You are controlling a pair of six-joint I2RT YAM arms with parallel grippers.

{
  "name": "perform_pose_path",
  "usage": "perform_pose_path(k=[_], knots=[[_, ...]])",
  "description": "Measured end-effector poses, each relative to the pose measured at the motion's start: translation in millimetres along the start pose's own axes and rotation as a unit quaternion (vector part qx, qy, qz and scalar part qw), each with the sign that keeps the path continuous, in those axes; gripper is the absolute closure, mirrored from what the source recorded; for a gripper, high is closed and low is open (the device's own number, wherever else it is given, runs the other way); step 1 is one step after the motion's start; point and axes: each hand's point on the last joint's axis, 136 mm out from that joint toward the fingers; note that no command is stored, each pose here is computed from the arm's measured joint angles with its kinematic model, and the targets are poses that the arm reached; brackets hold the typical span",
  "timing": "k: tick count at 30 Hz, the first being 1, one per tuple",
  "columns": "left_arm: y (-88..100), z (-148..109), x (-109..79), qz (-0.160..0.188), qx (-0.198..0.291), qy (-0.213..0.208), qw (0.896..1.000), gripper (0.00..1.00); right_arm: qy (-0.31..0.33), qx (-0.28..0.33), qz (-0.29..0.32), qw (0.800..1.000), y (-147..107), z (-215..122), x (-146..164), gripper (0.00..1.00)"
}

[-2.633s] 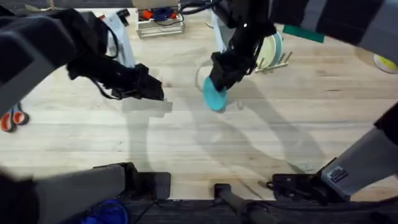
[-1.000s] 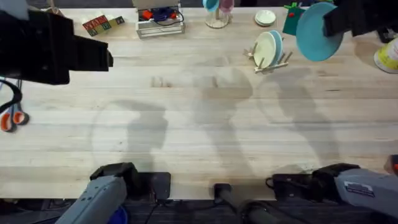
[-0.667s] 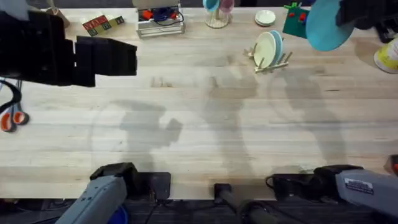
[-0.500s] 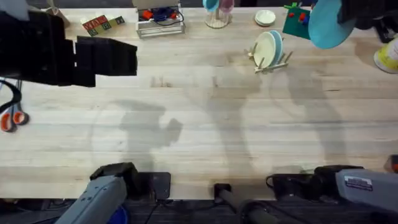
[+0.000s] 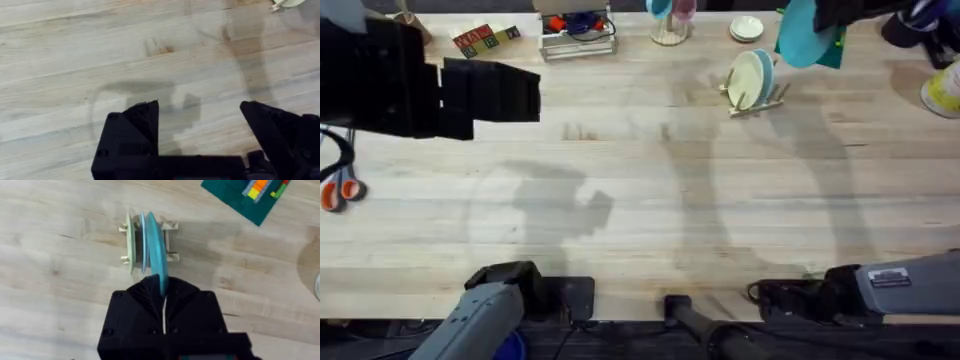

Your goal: Pick up the plates from the table one by one and place each into a slot on the dish rack.

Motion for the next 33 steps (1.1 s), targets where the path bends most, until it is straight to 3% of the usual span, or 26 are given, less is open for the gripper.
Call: perform_pose_path(k=[7, 22, 33], knots=[[0.0, 0.0, 0.0, 0.000, 0.000, 0.000, 1.000, 0.007, -0.001, 0.002, 0.001, 1.000, 8.3, 21.6, -1.4, 0.972], [0.0, 0.0, 0.0, 0.000, 0.000, 0.000, 1.000, 0.006, -0.019, 0.018, 0.035, 0.999, -0.1, 20.8, -32.0, 0.974], [0.0, -0.1, 0.0, 0.000, 0.000, 0.000, 1.000, 0.006, -0.018, 0.028, 0.013, 0.999, -5.2, 20.5, -32.6, 0.973]])
Point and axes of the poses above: each hand's point on the last joint's axis, 136 mm out from that joint toward the fingers, its own z axis out along the fingers, its own x axis along the line the jaws close on, y = z × x, and after that the axes turned 10 degrees about z, right-handed
